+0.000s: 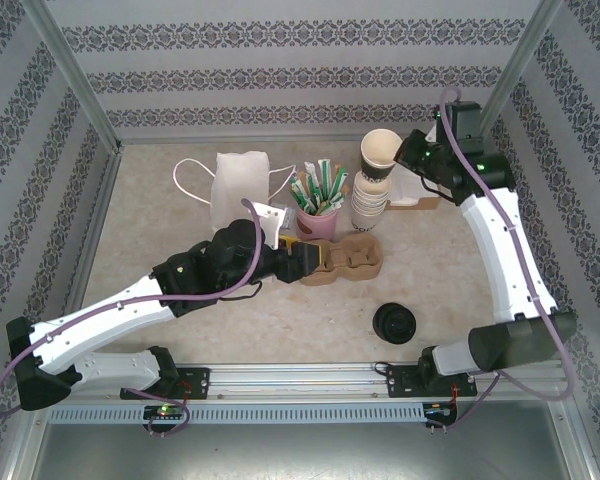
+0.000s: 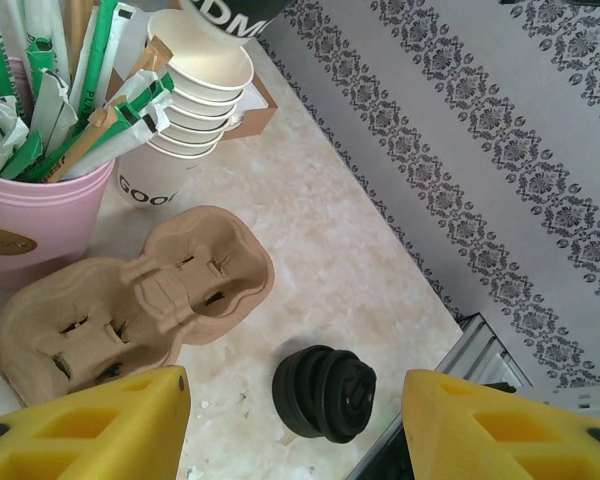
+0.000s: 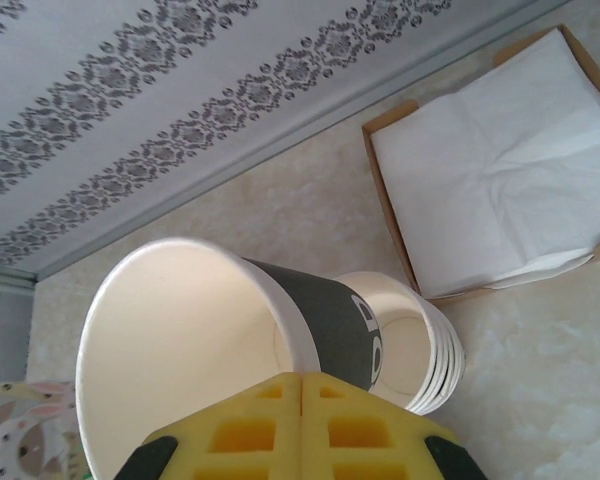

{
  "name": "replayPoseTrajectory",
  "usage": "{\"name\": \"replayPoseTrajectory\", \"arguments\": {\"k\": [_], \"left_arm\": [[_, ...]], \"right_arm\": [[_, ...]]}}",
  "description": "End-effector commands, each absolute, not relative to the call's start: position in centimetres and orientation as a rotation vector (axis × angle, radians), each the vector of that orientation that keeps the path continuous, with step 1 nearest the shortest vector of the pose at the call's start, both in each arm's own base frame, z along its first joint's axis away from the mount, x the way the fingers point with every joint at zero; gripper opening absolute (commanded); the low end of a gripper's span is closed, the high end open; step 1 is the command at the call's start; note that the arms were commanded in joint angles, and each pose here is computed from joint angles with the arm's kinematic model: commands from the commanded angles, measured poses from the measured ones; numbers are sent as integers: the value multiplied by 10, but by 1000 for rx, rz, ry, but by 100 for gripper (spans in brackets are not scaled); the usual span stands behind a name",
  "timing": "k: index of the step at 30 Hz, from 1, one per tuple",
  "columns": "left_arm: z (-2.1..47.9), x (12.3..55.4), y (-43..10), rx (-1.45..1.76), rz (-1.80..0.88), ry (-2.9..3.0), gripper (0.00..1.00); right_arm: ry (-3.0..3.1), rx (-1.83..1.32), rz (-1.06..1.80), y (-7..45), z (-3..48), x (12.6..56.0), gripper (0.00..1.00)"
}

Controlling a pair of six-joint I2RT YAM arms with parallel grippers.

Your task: Pack the takeout coffee

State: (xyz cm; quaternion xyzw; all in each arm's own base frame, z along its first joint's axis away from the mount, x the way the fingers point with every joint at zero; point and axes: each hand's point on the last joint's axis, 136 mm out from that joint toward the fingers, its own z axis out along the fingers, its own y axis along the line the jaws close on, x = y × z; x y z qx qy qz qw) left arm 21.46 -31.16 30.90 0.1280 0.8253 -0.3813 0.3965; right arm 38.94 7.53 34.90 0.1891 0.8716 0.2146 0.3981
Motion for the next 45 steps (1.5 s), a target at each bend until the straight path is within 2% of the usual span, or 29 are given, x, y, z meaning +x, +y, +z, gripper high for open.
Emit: {"name": "replayPoseTrajectory", "arguments": {"k": [1,8,15,21,28,35,45], "left_arm": [[330,211,-310,313,-1006,2003,59],[334,208,-297,284,-1007,1978,59],[329,203,-279,241,-991,1978,59],[322,196,-274,235,-1017,2000,59],[314,193,-270,216,-1029,2016,59],[305,194,-271,214,-1014,2028,59],[296,195,-267,198,-1004,2035,59]], "right_arm": [[2189,435,590,84,372,358,0],[2217,384,631,99,369,284,0],[2358,388,630,113,316,214,0],[2457,431,661,126,262,181,0],[2569,443,631,147,195,167,0],[2603,380,583,168,149,169,0],[2503,356,608,181,134,181,0]]}}
